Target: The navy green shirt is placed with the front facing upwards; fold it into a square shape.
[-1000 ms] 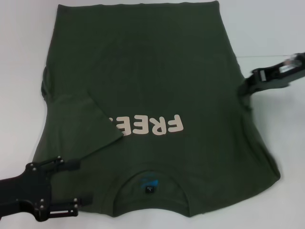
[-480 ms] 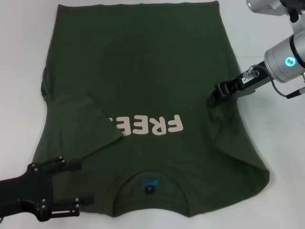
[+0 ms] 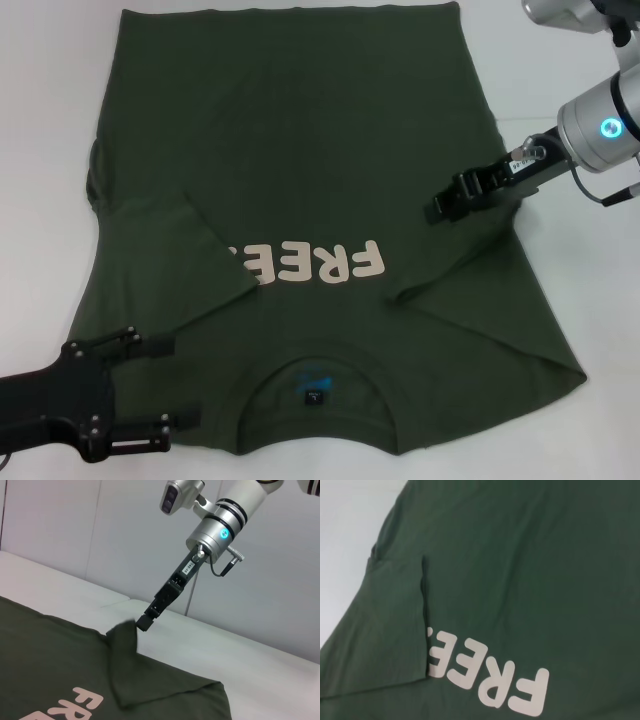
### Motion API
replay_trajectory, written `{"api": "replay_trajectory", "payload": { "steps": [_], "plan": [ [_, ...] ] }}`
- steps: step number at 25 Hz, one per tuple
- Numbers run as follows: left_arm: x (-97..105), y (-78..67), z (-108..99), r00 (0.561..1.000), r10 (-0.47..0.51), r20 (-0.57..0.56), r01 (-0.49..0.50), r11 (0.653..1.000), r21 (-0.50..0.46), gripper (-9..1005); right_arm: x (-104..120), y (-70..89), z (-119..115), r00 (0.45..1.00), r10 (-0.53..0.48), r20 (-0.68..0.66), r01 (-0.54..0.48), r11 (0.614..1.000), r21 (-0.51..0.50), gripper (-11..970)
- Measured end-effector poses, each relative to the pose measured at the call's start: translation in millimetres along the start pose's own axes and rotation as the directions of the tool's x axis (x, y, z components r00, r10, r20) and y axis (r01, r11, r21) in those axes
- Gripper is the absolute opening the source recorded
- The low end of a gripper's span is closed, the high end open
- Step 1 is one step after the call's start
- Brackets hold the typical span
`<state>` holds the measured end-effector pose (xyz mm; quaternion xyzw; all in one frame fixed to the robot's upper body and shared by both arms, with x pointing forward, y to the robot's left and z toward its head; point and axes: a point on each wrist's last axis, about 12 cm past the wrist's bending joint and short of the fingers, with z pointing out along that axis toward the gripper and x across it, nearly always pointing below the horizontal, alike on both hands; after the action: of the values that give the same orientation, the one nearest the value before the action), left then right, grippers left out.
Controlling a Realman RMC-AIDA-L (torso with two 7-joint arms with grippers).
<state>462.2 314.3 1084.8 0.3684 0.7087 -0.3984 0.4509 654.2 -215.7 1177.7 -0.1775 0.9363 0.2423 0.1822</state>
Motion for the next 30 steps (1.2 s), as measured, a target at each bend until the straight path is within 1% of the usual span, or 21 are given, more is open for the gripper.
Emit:
{"api": "replay_trajectory", "payload": {
  "steps": [2, 8, 10, 14, 18, 20, 22, 30],
  "plan": [
    [0, 0.0, 0, 1.0, 0.0, 0.0, 0.0, 1.0, 0.0, 909, 0, -0.2, 0, 1.0, 0.003, 0.008, -0.003, 1.0, -0.007, 167],
    [1, -0.8, 1, 1.0, -0.007, 0.004, 0.007, 1.0, 0.004, 909, 0, -2.6, -3, 1.0, -0.002, 0.012, 0.002, 1.0, -0.002, 439],
    [2, -0.9, 2, 1.0, -0.012, 0.007, 0.012, 1.0, 0.005, 909, 3, -11.0, -9, 1.0, 0.021, 0.006, -0.021, 1.0, 0.019, 509],
    [2, -1.3, 2, 1.0, -0.023, 0.011, 0.023, 1.0, 0.008, 910, 16, -39.8, -26, 0.993, 0.115, 0.023, -0.116, 0.99, 0.079, 648],
    [1, -1.6, 2, 1.0, -0.024, 0.013, 0.024, 1.0, 0.012, 910, 27, -61.2, -35, 0.983, 0.175, 0.046, -0.18, 0.973, 0.144, 777],
    [1, -1.5, 3, 1.0, -0.023, 0.013, 0.023, 1.0, 0.013, 910, 31, -68.1, -36, 0.979, 0.195, 0.06, -0.202, 0.965, 0.166, 774],
    [0, -0.9, 4, 1.0, -0.02, 0.013, 0.02, 1.0, 0.017, 910, 32, -70.6, -33, 0.977, 0.2, 0.072, -0.21, 0.962, 0.173, 771],
    [0, 0.0, 5, 1.0, -0.023, 0.01, 0.023, 1.0, 0.021, 910, 32, -66.8, -10, 0.973, 0.203, 0.109, -0.22, 0.959, 0.176, 768]
  ]
}}
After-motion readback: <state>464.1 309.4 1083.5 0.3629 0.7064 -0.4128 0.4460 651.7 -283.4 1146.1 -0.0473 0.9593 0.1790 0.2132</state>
